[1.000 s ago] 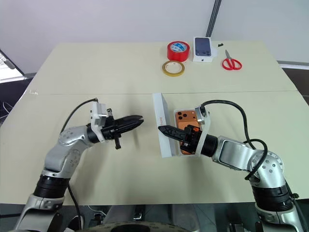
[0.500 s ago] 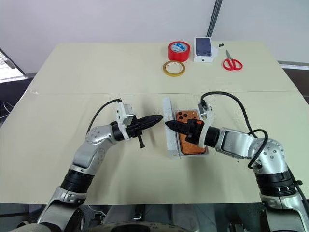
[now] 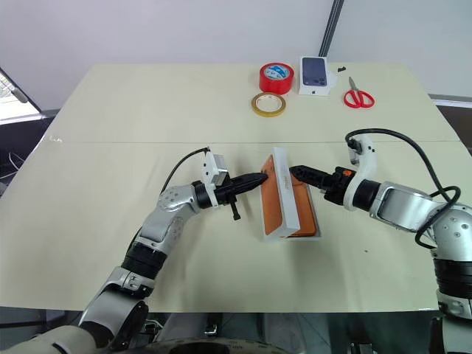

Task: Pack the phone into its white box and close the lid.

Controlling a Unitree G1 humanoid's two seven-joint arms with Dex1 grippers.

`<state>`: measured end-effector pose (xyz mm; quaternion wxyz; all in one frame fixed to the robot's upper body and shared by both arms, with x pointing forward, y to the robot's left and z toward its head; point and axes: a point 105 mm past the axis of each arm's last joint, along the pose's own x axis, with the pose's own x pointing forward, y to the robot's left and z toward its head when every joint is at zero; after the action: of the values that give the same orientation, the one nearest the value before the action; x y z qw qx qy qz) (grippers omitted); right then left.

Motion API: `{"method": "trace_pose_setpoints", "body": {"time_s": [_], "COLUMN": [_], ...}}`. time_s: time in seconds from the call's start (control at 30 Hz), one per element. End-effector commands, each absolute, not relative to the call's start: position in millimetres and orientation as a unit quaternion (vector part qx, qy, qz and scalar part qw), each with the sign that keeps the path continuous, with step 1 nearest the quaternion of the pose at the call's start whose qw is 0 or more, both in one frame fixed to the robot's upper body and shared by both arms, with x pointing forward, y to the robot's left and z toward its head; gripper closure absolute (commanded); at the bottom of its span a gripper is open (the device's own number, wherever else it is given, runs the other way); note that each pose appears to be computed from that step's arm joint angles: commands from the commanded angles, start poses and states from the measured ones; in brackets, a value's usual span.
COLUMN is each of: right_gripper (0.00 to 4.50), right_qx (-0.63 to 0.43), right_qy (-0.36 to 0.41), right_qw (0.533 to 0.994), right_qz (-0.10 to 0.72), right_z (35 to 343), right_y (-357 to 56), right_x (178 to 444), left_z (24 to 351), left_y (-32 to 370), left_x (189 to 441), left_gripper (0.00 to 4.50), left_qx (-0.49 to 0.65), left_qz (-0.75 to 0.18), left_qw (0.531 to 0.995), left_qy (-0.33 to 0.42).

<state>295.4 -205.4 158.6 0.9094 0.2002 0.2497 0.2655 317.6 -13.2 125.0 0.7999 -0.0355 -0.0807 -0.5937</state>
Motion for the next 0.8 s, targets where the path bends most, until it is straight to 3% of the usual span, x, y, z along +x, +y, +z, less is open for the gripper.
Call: {"method": "trace_pose_setpoints", "body": {"time_s": [0.03,0.1,0.2,0.33,0.47,0.57,0.8], "right_gripper": [0.07,0.07,0.07,0.07,0.07,0.94,4.46], "right_qx": [0.086,-0.001,-0.007,-0.056,-0.074,-0.109,-0.176], "right_qy": [0.217,0.202,0.167,0.127,0.1,0.104,0.105], "right_qw": [0.936,0.953,0.963,0.979,0.978,0.97,0.958], "right_qz": [0.262,0.227,0.212,0.148,0.166,0.192,0.199], "right_z": [174.0,169.0,172.0,172.0,173.4,163.2,149.5], "right_y": [-220.4,-234.7,-237.3,-256.4,-246.7,-240.5,-242.5], "right_x": [293.5,299.7,306.8,324.8,326.3,317.7,309.8], "left_z": [129.4,127.0,124.9,138.6,137.3,129.3,126.7], "left_y": [-28.8,-30.7,-39.6,-68.4,-56.7,-30.1,19.1], "left_x": [314.9,314.7,317.6,314.8,318.1,320.5,323.3], "left_gripper": [4.5,4.5,4.5,4.5,4.5,4.5,4.5], "left_qx": [-0.033,-0.034,-0.062,-0.005,0.005,0.027,0.064], "left_qz": [-0.609,-0.61,-0.614,-0.637,-0.632,-0.616,-0.588], "left_qw": [0.786,0.786,0.785,0.766,0.771,0.783,0.805], "left_qy": [-0.096,-0.094,-0.058,-0.085,-0.085,-0.078,-0.042]}}
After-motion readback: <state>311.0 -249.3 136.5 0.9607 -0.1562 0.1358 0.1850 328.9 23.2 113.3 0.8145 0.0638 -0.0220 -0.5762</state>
